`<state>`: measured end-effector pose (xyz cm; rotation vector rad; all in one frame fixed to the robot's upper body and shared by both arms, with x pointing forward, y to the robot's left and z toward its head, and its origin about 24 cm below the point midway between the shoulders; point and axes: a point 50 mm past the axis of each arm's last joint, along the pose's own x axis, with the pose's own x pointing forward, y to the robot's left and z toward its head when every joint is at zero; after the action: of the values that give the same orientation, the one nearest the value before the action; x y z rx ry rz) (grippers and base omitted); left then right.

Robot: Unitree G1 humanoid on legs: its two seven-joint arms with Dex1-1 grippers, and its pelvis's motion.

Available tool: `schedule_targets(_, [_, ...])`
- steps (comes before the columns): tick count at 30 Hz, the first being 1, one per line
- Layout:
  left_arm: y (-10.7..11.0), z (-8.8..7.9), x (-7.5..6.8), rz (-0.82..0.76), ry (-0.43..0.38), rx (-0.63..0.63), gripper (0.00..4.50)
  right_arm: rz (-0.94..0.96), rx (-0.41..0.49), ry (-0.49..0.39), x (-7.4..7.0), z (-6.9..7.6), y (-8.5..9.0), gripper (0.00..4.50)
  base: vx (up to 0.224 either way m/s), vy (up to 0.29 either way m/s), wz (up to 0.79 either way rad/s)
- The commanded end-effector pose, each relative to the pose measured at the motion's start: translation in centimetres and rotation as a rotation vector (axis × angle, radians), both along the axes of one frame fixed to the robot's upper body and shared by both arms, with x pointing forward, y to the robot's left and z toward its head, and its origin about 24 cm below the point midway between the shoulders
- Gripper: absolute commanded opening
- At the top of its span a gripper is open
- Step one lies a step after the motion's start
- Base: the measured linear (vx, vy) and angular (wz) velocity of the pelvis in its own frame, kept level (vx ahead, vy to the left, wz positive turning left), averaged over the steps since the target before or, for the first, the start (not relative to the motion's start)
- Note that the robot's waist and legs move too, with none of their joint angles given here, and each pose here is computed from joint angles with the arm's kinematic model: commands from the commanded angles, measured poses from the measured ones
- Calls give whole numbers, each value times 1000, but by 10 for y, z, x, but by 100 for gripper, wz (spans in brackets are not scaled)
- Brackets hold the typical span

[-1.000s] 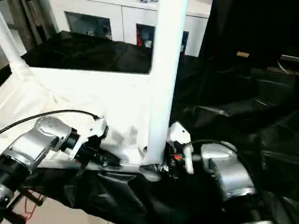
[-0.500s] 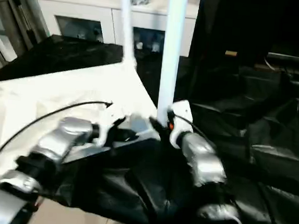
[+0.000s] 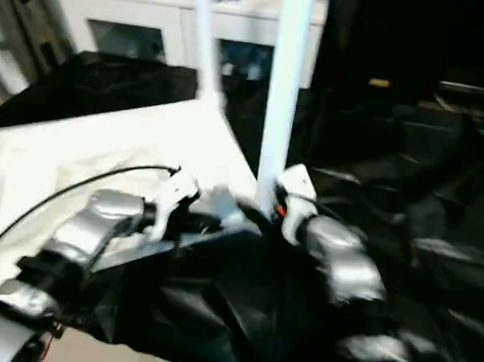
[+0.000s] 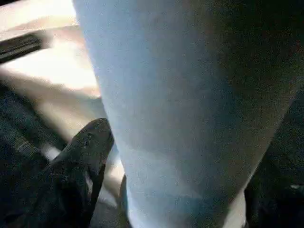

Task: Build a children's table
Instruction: Rotate leg to tighten

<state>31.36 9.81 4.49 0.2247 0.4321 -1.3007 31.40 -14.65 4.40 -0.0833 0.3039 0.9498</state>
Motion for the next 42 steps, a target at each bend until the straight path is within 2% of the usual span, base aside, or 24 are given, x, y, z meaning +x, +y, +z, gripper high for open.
schedule_targets(1, [-20,15,-7,-166,-47,-60,0,261,46,49,-17,-1,28,376,0,0,0])
schedule_targets(4, [-8,14,-12,-241,-18,-34,0,401,20,97,-28,2,14,376,0,0,0])
schedule_targets(7, [-3,15,-14,-285,2,-31,0,451,1,118,-31,3,10,376,0,0,0])
schedule_targets(8, [2,16,-17,-329,30,-27,0,502,-10,146,-34,3,8,351,0,0,0])
schedule_targets(11, [4,16,-18,-341,37,-27,0,525,-10,157,-36,4,7,344,0,0,0])
schedule_targets(13, [5,18,-18,-355,44,-27,0,546,-11,167,-38,4,7,314,0,0,0])
schedule_targets(18, [4,19,-19,-369,49,-33,0,577,-9,184,-42,3,11,278,0,0,0])
schedule_targets(24, [2,18,-20,-355,44,-40,0,565,9,191,-44,1,13,267,0,0,0])
schedule_targets(27, [-1,17,-16,-300,22,-47,0,484,31,168,-40,-2,16,266,0,0,0])
schedule_targets(29, [-7,15,-5,-176,-29,-32,0,334,48,144,-32,-8,22,265,0,0,0])
schedule_targets(30, [-7,15,-5,-176,-29,-32,0,334,48,144,-32,-8,22,265,0,0,0])
schedule_targets(31, [-12,15,1,-95,-48,-44,0,200,49,128,-24,-14,26,265,0,0,0])
schedule_targets(32, [-12,15,1,-95,-48,-44,0,200,49,128,-24,-14,26,264,0,0,0])
schedule_targets(36, [-24,17,11,42,-74,-56,0,-125,59,135,-4,-25,31,263,0,0,0])
schedule_targets(40, [-34,19,19,162,-105,-50,0,-276,27,149,3,-33,44,263,0,0,0])
schedule_targets(42, [-38,18,19,178,-109,-51,0,-291,25,150,4,-34,49,263,0,0,0])
